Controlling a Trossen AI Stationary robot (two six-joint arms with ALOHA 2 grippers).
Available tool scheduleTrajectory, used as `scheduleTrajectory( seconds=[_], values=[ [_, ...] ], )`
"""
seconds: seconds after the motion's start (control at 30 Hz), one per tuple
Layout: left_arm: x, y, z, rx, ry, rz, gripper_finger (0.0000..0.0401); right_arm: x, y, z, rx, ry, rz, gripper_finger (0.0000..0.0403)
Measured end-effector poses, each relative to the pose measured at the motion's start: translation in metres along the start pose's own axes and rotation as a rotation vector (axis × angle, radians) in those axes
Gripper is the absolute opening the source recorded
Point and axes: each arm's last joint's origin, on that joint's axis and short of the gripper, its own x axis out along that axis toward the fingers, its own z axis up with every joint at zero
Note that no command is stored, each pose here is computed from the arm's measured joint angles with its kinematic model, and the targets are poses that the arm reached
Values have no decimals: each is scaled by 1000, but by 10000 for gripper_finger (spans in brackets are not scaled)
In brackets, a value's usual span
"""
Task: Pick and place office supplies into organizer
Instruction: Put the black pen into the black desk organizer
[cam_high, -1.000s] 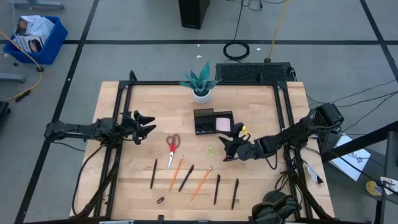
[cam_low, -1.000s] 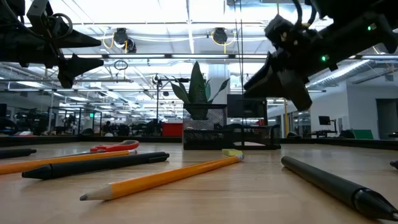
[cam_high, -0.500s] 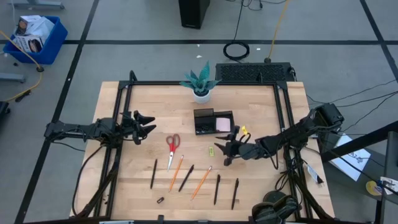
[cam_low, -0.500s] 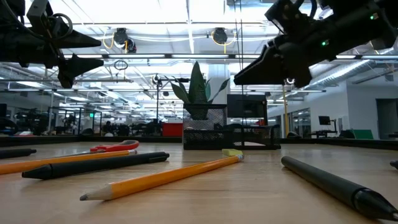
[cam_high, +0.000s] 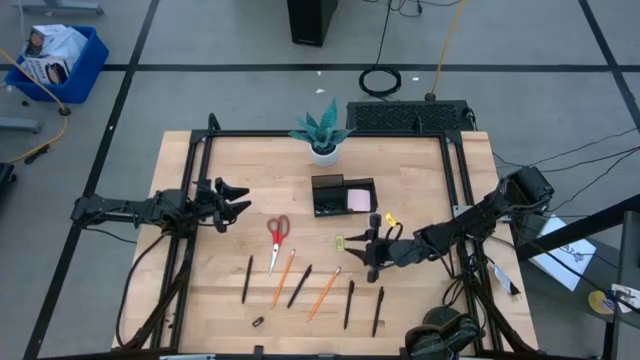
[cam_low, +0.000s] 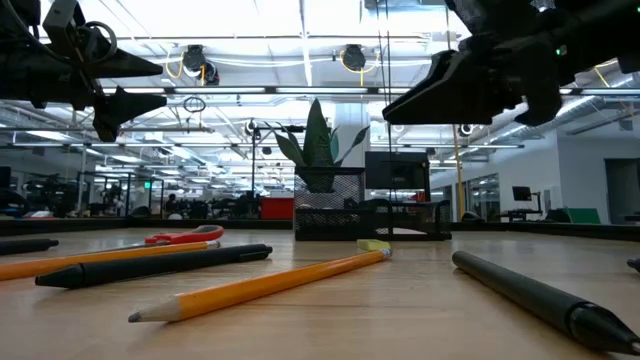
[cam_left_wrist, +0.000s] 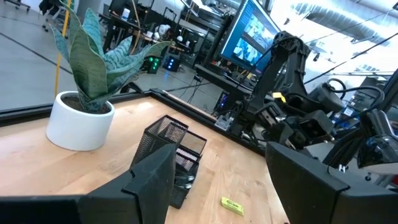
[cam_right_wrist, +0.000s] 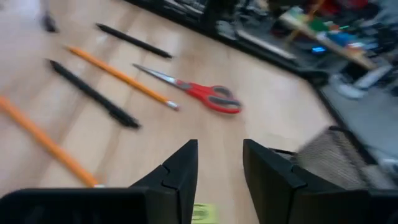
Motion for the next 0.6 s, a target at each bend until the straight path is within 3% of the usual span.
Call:
scheduleTrajectory(
  seconds=[0.17, 0.33, 0.47, 0.6],
  values=[
    [0, 0, 0, 10, 4, 2, 255, -7, 8, -2, 111, -12, 292, 113],
    [0, 1, 0, 38, -9, 30, 255, -25, 10, -14, 322, -159, 808, 103],
    [0, 1, 0, 13, -10, 31, 255, -47, 11, -31, 453, -240, 945, 93],
    [0, 1, 0, 12, -11, 33, 255, -64, 16, -54, 404, -221, 985, 88]
  ],
)
